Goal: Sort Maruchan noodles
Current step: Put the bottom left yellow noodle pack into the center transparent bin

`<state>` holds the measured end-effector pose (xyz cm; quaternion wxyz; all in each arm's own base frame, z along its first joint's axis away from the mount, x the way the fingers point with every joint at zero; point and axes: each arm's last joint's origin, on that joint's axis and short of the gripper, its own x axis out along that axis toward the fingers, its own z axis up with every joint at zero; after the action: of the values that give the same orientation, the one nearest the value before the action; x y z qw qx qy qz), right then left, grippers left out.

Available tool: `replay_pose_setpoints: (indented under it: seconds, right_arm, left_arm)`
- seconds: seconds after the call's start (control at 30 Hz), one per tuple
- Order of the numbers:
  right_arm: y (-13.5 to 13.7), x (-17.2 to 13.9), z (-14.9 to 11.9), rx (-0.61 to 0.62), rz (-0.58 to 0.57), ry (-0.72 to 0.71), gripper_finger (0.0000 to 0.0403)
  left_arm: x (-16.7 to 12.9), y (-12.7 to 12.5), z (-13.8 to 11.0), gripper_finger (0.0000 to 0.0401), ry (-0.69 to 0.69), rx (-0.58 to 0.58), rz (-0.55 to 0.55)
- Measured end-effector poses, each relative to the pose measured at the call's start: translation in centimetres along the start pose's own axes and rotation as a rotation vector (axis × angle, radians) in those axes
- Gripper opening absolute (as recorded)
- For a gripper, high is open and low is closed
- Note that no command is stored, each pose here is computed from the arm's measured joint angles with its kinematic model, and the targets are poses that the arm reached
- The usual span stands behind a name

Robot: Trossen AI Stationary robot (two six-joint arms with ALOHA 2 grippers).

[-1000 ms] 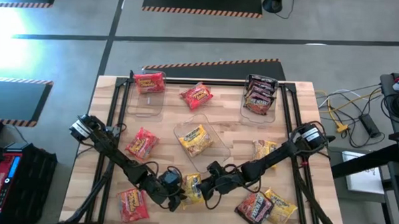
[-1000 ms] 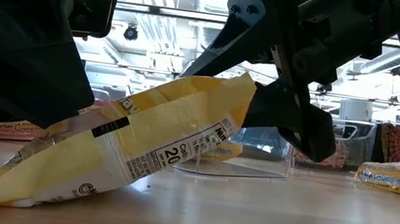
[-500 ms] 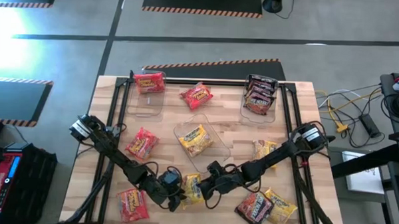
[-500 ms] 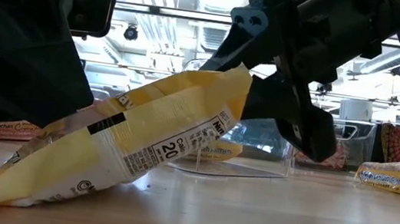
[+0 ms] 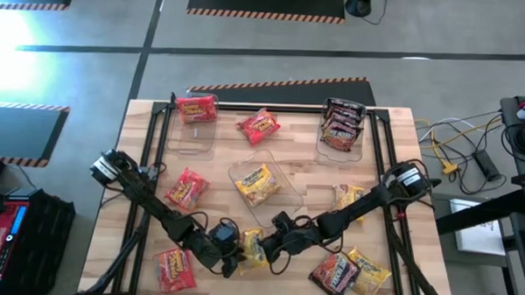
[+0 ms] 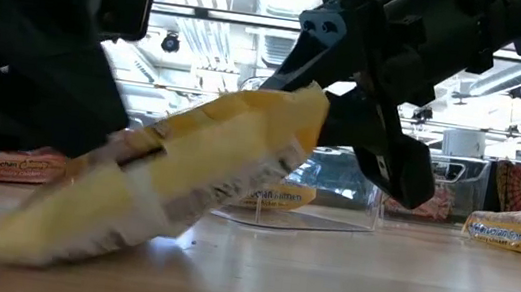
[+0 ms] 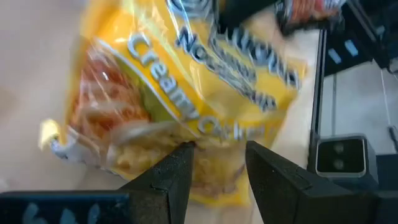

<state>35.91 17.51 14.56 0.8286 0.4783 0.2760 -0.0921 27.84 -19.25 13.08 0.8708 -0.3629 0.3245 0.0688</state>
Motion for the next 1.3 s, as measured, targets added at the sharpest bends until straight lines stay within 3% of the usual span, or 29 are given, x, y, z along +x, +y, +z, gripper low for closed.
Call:
replay_pose_setpoints:
  seconds: [0.4, 0.83, 1.0, 1.3]
  right_arm:
    - [0.1, 0.0, -0.3, -0.021, 0.021, 0.054, 0.007]
    - [0.0, 0.0, -0.3, -0.026, 0.007, 0.054, 0.0147]
    - [-0.5, 0.0, -0.1, 0.012, -0.049, 0.011, 0.0175]
    - [-0.6, 0.0, 0.0, 0.034, -0.065, 0.013, 0.0187]
  left_arm:
    - [0.1, 0.3, -0.4, 0.0135, -0.019, -0.032, 0.041]
    - [1.1, 1.0, -1.3, 0.0135, 0.014, -0.073, 0.068]
    - [1.2, 1.0, -1.4, 0.0134, 0.012, -0.077, 0.065]
    - [2.4, 1.1, -2.1, 0.0097, 0.017, -0.154, 0.014]
